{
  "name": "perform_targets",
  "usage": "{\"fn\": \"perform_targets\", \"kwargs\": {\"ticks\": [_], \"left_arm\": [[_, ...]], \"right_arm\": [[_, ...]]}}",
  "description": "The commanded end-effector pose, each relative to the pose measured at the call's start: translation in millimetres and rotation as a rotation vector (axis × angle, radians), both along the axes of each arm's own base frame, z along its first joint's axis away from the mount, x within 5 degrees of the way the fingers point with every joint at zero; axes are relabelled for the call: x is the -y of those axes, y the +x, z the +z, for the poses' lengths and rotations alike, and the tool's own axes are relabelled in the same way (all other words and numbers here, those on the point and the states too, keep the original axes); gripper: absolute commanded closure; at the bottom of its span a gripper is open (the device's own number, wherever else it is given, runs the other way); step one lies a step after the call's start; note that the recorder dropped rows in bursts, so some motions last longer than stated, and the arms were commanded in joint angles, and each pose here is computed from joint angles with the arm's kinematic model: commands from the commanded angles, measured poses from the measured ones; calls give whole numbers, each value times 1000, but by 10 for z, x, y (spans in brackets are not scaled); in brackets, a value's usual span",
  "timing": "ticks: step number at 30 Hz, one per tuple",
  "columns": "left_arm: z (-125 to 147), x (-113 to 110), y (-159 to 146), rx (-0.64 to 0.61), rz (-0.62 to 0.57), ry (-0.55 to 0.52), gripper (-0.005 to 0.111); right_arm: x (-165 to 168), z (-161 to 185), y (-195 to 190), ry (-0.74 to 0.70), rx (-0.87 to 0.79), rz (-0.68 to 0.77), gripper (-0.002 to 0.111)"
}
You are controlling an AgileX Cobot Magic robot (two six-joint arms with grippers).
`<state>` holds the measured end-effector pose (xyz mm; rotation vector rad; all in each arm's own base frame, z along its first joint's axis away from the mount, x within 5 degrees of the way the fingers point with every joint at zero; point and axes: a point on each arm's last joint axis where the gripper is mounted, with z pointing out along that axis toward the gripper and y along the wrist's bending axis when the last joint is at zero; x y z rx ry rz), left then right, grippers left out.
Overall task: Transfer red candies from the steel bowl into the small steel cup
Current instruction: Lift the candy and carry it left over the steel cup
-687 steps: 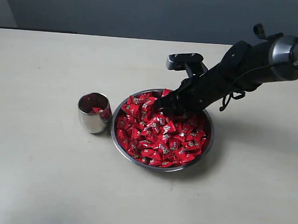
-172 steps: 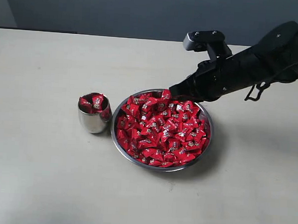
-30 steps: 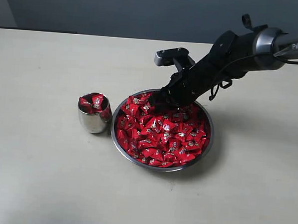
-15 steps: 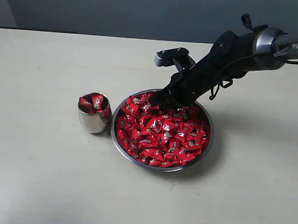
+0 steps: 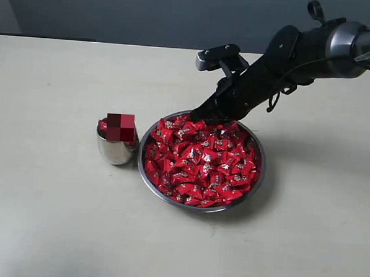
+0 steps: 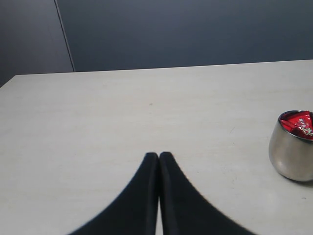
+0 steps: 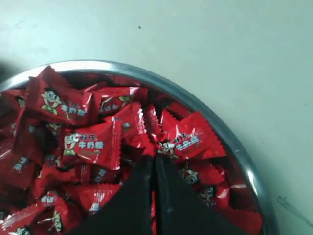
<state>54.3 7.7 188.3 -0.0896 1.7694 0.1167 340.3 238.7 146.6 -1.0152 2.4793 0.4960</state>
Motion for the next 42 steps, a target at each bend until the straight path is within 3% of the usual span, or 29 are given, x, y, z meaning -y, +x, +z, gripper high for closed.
{"fn": "perform_targets", "kwargs": {"ticks": [1, 12, 25, 42], "left_arm": [[-9, 0, -2, 3, 1, -3, 106], [-9, 0, -2, 3, 1, -3, 106], [-9, 0, -2, 3, 1, -3, 106], [-9, 0, -2, 3, 1, -3, 106]], "right_arm": [[15, 169, -8, 21, 14, -18, 109], [48, 529, -134, 62, -2, -6, 109], [-21, 626, -158, 177, -27, -25, 109], [-659, 680, -375, 216, -23, 134, 109]]}}
